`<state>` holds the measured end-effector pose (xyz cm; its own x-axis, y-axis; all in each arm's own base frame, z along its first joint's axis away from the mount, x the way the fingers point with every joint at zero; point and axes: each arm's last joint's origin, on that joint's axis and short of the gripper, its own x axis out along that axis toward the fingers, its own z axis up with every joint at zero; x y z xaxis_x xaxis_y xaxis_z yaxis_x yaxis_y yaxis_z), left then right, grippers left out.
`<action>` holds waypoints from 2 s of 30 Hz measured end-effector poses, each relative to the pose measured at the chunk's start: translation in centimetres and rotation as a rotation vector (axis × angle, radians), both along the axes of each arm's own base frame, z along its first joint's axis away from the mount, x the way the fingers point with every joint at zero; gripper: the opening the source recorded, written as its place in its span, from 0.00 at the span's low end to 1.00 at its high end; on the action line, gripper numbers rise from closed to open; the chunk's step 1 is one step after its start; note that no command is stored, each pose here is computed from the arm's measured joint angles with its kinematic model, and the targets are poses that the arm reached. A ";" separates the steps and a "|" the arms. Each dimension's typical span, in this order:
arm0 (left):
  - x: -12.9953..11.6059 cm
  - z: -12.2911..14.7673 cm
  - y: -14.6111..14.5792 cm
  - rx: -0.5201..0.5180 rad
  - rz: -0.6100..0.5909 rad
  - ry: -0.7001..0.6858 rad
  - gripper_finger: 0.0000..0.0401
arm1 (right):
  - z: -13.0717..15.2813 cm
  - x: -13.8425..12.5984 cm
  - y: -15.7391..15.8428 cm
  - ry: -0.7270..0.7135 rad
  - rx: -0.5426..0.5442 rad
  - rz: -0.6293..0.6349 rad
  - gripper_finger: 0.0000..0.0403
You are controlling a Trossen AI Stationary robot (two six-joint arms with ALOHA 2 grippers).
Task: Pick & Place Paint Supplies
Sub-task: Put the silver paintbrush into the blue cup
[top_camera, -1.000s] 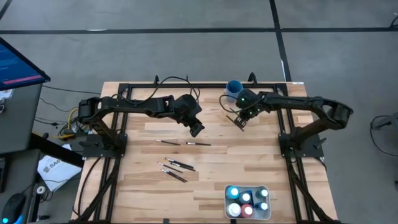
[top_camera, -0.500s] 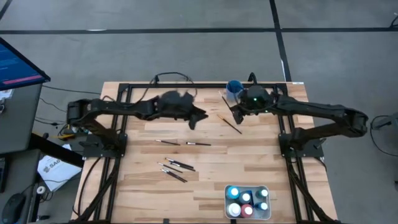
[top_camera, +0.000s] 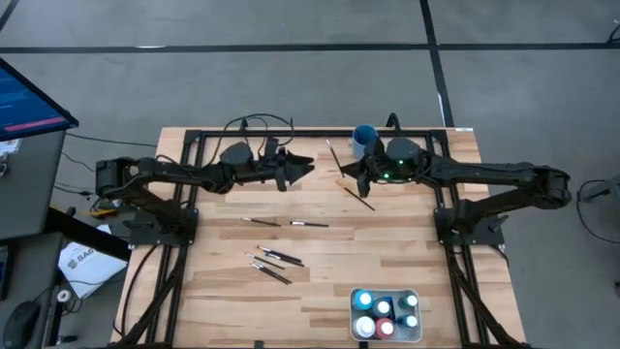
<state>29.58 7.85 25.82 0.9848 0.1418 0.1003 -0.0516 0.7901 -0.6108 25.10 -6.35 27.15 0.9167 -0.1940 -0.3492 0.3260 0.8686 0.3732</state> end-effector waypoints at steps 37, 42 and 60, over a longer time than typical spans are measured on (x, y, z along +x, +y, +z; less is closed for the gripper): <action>1.0 -0.1 0.3 0.046 0.058 -0.038 0.53 | -0.5 2.4 2.2 -0.090 0.003 0.104 0.00; 1.2 0.3 0.3 0.053 0.051 -0.058 0.48 | -0.5 2.4 2.4 -0.089 0.004 0.112 0.00; 1.6 0.3 0.3 0.064 -0.004 -0.051 0.10 | -0.5 2.5 2.9 -0.088 0.004 0.130 0.00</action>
